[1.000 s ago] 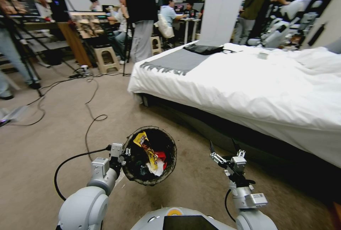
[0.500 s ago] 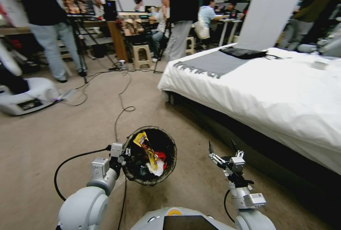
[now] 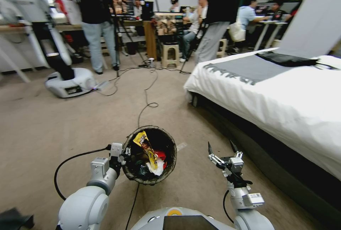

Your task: Pick up the trash bin, then pick up the garbage from the floor and place it into the trash bin.

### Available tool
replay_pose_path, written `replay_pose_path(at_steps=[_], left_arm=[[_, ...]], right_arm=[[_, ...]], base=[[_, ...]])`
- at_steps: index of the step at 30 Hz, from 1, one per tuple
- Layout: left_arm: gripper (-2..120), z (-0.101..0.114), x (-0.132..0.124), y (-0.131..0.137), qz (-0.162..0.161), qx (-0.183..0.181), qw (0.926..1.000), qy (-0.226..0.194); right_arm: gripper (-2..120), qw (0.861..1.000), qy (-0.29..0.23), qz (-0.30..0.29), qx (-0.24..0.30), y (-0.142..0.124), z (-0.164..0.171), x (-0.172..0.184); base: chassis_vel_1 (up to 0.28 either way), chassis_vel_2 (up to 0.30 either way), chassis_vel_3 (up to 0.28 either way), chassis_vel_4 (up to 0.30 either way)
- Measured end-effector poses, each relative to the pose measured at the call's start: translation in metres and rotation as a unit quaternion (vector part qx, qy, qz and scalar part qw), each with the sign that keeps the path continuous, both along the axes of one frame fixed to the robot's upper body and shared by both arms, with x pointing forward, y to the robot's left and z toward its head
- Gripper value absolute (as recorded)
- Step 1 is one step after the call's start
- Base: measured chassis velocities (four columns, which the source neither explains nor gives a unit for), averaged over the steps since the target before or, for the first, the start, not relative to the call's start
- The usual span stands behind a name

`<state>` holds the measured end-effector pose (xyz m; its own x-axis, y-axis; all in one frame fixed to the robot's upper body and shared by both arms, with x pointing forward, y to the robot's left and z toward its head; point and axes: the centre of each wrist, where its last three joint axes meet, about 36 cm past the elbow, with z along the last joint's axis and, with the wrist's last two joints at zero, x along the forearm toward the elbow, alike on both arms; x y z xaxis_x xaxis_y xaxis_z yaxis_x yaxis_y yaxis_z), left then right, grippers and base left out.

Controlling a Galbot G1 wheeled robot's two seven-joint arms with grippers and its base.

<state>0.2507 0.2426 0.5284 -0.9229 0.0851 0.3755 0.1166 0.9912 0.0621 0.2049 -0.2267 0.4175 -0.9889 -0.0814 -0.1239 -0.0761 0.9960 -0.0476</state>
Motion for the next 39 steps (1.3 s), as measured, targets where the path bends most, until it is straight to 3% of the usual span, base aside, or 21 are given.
replay_pose_path(at_steps=[27, 34, 39], left_arm=[[1, -0.002, 0.000, 0.000, 0.006, -0.001, 1.0000, -0.004], [1, -0.005, 0.002, -0.001, 0.031, -0.026, 0.9991, 0.011], [1, -0.014, 0.004, 0.002, 0.067, -0.044, 0.9962, 0.033]], right_arm=[[100, 1.000, 0.003, 0.001, 0.002, 0.001, -0.001, 0.002], [100, 1.000, 0.007, 0.003, 0.005, 0.003, -0.004, 0.002], [100, 1.000, 0.010, 0.003, 0.006, 0.003, -0.006, 0.003]], base=[[0.086, 0.087, 0.085, 0.084], [0.000, 0.000, 0.000, 0.000], [0.000, 0.000, 0.000, 0.000]])
